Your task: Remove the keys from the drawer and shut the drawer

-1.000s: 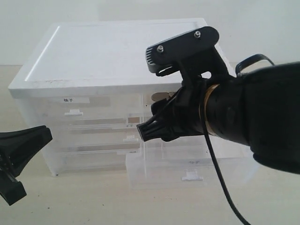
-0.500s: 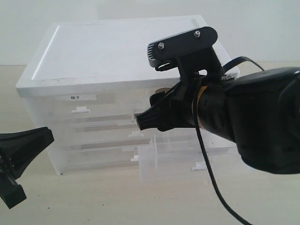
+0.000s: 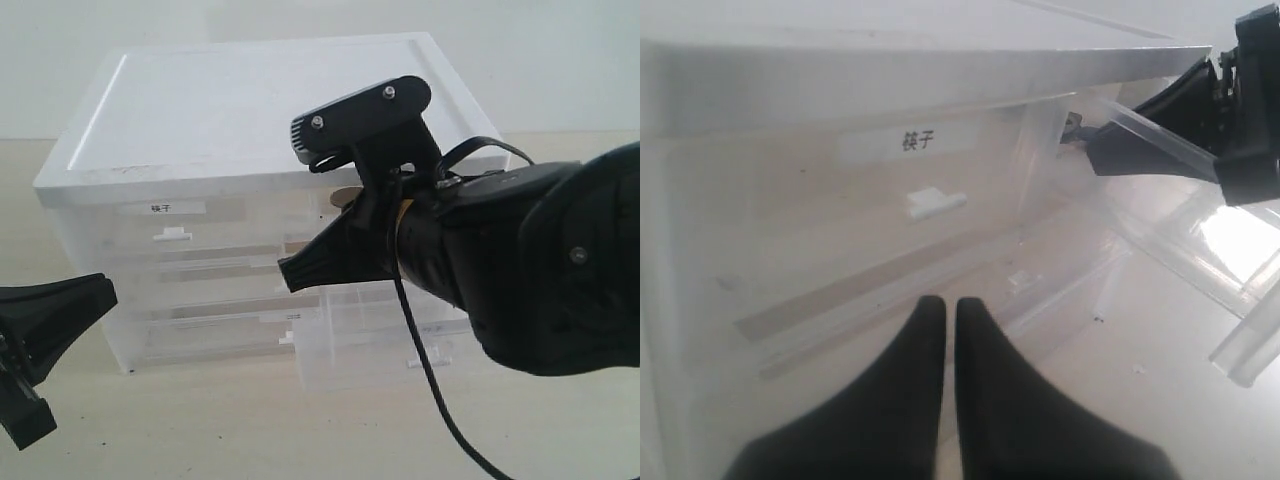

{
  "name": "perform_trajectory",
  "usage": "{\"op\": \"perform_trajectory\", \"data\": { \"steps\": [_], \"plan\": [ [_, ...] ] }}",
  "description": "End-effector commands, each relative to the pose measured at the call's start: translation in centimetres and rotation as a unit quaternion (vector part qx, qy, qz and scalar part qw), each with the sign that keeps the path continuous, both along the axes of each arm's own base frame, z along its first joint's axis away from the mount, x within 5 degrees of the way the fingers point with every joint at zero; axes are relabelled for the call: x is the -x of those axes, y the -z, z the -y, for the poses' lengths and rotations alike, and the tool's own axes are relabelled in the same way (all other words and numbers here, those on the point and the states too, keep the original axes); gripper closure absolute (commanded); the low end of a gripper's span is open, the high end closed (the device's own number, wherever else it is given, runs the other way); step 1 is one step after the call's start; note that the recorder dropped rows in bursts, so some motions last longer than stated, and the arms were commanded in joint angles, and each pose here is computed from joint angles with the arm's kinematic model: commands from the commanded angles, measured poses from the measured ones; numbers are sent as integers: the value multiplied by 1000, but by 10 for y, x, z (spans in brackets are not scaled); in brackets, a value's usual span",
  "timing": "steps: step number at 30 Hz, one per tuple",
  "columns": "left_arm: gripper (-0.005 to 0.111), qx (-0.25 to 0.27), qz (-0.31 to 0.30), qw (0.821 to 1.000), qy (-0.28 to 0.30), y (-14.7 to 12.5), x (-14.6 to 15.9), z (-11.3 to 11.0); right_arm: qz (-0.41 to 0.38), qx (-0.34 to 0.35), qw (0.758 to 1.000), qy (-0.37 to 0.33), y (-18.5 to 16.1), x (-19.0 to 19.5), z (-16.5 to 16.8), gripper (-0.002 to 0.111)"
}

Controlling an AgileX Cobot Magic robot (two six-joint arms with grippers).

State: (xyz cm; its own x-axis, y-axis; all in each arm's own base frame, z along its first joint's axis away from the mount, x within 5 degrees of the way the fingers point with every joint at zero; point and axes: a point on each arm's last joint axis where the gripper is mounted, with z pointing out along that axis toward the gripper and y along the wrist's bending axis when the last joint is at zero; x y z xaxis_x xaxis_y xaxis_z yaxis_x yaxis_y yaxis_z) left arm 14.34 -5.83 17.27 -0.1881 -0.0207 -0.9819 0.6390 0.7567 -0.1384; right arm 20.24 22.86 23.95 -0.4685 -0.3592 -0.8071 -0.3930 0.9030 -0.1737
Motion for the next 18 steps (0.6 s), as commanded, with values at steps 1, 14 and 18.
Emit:
{"op": "perform_trajectory", "data": {
  "steps": [1,14,18],
  "plan": [
    [102,8,4,1000,-2,-2,-1,0,6,18,1000,-10,-5,2,5,108],
    [102,7,4,1000,1,-2,-1,0,5,55,986,-159,-51,37,25,105],
    [102,8,6,1000,1,-2,-1,0,6,79,975,-208,-70,62,40,78]
  ]
}}
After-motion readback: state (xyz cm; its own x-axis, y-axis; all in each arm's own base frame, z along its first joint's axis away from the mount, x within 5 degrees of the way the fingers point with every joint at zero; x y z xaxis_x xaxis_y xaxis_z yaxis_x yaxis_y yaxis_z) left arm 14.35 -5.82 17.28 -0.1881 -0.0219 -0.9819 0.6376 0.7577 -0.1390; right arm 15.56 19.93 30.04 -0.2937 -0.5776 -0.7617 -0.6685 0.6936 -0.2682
